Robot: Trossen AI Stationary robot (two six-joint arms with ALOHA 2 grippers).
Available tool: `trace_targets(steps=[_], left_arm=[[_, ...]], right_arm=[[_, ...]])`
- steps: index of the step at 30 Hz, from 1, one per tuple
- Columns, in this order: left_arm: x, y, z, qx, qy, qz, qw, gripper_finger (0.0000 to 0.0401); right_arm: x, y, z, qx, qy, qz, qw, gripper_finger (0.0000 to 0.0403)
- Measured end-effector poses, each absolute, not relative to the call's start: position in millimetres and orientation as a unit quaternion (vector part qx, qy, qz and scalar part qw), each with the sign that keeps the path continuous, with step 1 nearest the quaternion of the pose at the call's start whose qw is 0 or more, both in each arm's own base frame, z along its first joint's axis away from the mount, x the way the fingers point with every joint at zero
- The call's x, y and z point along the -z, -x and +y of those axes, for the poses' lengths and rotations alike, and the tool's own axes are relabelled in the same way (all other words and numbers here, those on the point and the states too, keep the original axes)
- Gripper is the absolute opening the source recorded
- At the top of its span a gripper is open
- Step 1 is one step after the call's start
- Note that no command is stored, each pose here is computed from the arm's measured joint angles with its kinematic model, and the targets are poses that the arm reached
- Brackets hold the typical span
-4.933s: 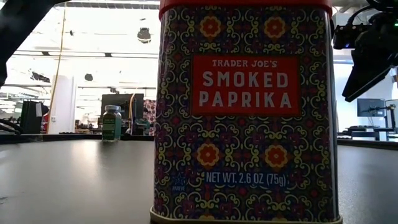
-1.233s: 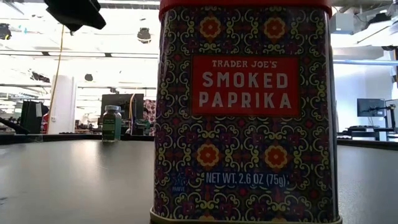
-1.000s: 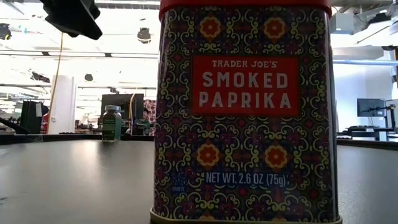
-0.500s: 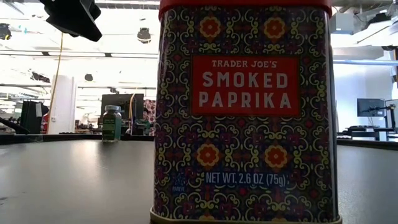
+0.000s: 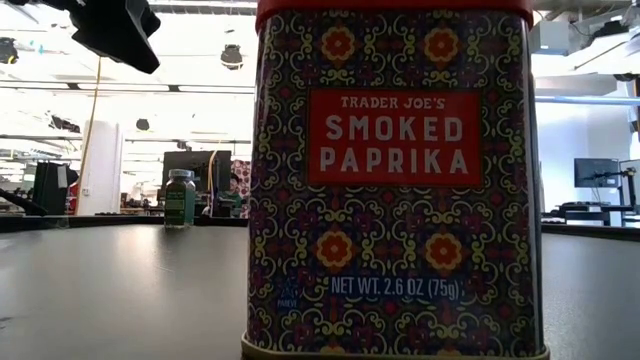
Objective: Sort spices by type
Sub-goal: Put the right red seasoning can into the white bin
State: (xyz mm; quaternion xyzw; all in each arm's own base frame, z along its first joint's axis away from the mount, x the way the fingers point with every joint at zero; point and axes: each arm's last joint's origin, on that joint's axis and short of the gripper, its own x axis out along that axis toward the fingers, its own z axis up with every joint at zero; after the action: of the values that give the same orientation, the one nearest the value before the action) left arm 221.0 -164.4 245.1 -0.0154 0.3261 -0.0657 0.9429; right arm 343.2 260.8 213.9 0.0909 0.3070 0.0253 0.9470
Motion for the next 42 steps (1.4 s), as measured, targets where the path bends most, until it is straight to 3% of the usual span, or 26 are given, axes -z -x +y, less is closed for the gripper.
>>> trace_targets(steps=[12,42], left_arm=[[-244.8,-220.6,-165.2,0.081,0.016,0.333,0.939,0.029],[-244.8,-220.5,-165.2,0.085,0.007,0.333,0.939,0.029]], right_arm=[[-189.6,-345.5,278.0,-0.016,-0.066,0.368,0.927,0.0372],[-197.9,-349.3,275.1,-0.008,-0.052,0.366,0.929,0.0372]])
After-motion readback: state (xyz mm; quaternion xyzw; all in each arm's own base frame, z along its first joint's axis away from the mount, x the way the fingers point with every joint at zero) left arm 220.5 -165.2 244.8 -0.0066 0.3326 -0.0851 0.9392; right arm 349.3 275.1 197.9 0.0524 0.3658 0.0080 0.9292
